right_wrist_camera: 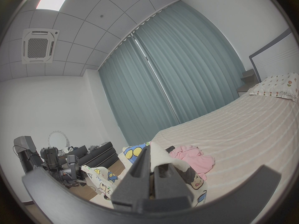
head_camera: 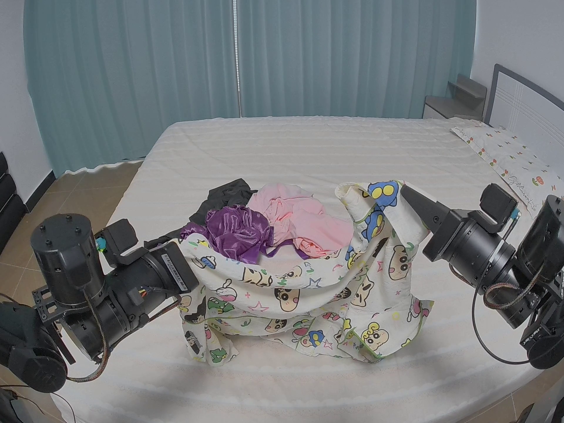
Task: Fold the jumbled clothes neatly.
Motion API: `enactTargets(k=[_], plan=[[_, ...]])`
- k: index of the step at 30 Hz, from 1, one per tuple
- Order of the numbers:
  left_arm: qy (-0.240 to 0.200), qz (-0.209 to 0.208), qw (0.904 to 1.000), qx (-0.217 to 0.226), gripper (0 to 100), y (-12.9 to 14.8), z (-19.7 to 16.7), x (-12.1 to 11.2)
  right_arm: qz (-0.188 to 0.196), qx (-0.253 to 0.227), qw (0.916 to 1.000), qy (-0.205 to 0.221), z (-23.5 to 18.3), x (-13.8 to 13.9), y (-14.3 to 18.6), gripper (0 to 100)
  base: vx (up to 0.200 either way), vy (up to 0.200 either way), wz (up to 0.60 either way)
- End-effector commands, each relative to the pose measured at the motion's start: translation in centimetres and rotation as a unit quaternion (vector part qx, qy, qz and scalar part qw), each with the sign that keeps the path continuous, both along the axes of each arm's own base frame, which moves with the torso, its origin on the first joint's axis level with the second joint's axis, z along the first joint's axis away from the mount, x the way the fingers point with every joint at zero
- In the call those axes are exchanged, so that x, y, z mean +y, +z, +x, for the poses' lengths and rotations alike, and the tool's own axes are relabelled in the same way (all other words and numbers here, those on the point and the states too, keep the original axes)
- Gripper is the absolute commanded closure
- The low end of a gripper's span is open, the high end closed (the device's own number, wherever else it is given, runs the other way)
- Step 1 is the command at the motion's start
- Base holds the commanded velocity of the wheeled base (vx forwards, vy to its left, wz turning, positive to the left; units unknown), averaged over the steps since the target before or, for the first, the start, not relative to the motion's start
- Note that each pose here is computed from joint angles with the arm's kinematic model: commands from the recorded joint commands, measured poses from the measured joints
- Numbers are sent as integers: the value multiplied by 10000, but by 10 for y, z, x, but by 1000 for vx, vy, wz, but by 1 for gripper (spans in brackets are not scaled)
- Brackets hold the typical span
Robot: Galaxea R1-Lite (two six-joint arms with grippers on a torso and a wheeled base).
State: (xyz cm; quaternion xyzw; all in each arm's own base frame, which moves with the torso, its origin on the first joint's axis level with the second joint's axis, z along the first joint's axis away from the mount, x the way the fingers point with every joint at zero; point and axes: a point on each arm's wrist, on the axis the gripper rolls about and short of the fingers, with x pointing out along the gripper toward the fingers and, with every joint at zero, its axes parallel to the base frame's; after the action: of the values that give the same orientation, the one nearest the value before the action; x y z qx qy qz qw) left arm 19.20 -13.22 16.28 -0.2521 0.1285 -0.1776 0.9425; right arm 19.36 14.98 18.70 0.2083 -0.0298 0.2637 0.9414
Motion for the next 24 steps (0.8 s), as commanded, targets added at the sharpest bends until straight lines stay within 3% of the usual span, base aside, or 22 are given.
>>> enactTargets(k=[1,13,22,24], plan=[[9,18,10000,40,100,-2,-2,1,24,-29,10000,1,-1,-1,2,100,-200,0,0],[169,28,9999,22,100,-2,-4,4,44,-53,10000,8,-4,-2,3,100,-200,0,0],[160,-187,9997,-25,100,3,-12,7,123,-164,9998,15,-10,-7,11,100,0,0,0],[137,-198,9997,-36,100,4,-12,7,128,-170,9998,15,-10,-7,11,100,0,-200,0]])
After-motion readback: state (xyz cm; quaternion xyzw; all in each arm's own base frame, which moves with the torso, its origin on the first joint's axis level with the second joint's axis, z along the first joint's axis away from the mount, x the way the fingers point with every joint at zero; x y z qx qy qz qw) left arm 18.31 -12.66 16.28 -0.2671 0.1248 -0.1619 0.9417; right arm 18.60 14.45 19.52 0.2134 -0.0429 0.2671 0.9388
